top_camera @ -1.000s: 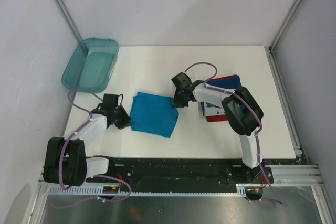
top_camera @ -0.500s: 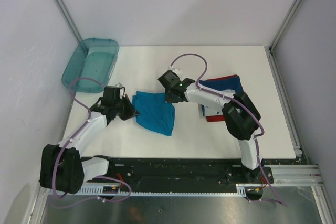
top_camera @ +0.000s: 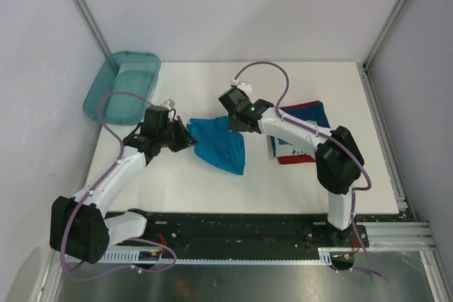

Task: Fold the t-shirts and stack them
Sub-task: Put the neatly folded tshirt into the corner of the board with both arms

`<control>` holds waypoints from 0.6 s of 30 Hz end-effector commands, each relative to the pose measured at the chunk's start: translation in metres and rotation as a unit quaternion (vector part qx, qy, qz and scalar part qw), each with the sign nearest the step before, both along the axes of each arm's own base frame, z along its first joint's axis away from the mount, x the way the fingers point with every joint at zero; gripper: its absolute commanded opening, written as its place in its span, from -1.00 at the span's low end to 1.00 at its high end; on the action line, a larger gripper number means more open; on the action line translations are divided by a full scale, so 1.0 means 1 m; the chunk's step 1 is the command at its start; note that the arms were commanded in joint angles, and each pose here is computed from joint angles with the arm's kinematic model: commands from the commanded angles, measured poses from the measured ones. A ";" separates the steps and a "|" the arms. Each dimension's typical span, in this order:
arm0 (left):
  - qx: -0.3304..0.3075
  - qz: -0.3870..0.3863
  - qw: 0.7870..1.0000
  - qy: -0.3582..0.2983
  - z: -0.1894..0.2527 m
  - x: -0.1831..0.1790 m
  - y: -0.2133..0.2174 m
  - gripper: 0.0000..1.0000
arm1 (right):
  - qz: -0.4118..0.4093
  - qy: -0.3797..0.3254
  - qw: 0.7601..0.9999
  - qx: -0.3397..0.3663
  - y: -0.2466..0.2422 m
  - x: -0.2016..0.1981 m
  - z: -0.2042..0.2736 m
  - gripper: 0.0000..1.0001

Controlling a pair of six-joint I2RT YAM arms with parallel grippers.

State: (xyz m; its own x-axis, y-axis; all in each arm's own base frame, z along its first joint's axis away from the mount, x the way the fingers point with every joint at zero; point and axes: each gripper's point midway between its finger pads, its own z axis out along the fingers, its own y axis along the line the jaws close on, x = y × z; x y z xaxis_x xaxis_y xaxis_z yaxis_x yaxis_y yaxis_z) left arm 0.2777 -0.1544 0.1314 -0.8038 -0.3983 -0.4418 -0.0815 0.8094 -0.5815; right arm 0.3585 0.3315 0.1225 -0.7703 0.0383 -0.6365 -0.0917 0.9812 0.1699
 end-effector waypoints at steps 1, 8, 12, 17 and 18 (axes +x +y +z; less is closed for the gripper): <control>-0.032 -0.017 0.998 -0.055 0.049 0.011 -0.022 -1.00 | -0.020 -0.067 0.997 0.024 -0.021 0.019 0.070 -1.00; -0.052 -0.040 0.995 -0.077 0.084 0.019 -0.061 -1.00 | -0.058 -0.091 0.994 0.025 -0.076 0.035 0.102 -1.00; -0.055 -0.056 0.993 -0.083 0.098 0.026 -0.093 -1.00 | -0.085 -0.098 0.991 0.032 -0.114 0.045 0.112 -1.00; -0.058 -0.084 0.991 -0.084 0.106 0.035 -0.138 -1.00 | -0.128 -0.099 0.986 0.038 -0.165 0.058 0.117 -1.00; -0.058 -0.088 0.991 -0.083 0.106 0.037 -0.146 -1.00 | -0.137 -0.100 0.985 0.037 -0.175 0.061 0.118 -1.00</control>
